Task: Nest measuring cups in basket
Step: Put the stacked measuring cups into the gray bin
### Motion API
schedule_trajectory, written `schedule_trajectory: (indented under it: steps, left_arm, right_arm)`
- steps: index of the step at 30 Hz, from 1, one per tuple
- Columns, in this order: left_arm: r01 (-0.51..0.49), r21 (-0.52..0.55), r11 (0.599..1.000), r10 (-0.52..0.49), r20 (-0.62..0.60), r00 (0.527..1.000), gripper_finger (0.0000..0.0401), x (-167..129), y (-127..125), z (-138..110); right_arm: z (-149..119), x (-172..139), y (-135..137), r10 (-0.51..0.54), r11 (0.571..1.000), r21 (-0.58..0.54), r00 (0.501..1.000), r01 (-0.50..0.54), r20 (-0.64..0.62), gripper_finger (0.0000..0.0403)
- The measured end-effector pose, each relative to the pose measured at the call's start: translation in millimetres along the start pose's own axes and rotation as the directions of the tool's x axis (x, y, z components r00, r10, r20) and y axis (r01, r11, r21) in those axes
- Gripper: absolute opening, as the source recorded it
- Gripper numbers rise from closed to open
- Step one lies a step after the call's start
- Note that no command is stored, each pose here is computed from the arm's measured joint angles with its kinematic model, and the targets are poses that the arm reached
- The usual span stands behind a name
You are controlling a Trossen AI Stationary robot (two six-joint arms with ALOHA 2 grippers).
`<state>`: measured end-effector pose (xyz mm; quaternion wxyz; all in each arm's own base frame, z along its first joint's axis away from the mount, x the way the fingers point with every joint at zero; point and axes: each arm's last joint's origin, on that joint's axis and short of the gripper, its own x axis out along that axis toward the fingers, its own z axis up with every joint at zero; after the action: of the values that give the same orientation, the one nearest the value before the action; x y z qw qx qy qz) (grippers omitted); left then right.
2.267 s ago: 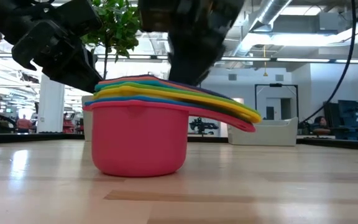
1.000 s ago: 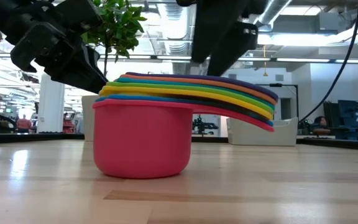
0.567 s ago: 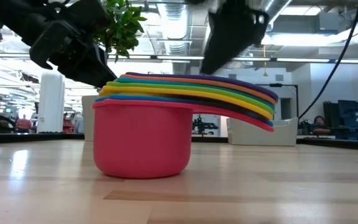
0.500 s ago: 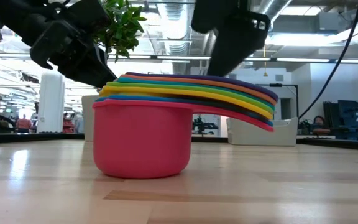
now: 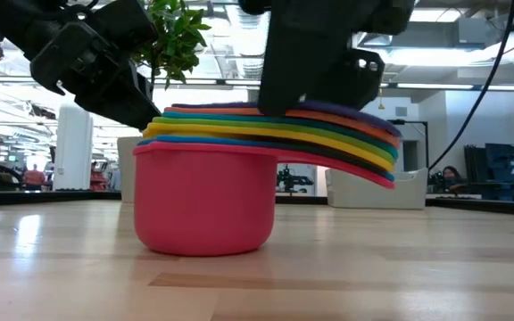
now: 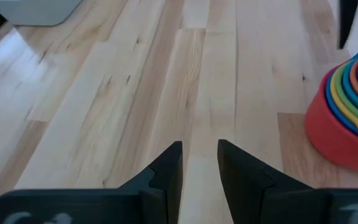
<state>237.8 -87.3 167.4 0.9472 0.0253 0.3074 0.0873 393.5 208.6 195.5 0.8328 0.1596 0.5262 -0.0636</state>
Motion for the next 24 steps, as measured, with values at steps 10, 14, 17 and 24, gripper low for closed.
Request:
schedule_trajectory:
  steps: [10,14,17,24]
  left_arm:
    - [-0.003,0.002,1.0,0.003,-0.009,1.0,0.0091,0.0,0.3,-0.9]
    - [-0.004,0.004,1.0,0.004,-0.011,1.0,0.0091,0.0,0.4,-1.1]
    - [-0.006,0.007,1.0,0.006,-0.016,1.0,0.0091,0.0,0.5,-1.7]
    - [-0.006,0.007,1.0,0.006,-0.016,1.0,0.0091,0.0,0.5,-1.7]
  right_arm:
    - [0.7,0.1,-3.0,-0.016,1.0,0.018,1.0,0.016,-0.011,0.039]
    - [0.0,13.7,-6.0,-0.034,0.999,0.022,0.999,0.035,-0.03,0.0387]
    - [-1.1,22.2,-9.0,-0.037,0.999,0.027,0.997,0.039,-0.064,0.0387]
    - [-1.1,19.9,-10.6,-0.05,0.998,0.038,0.996,0.052,-0.069,0.0381]
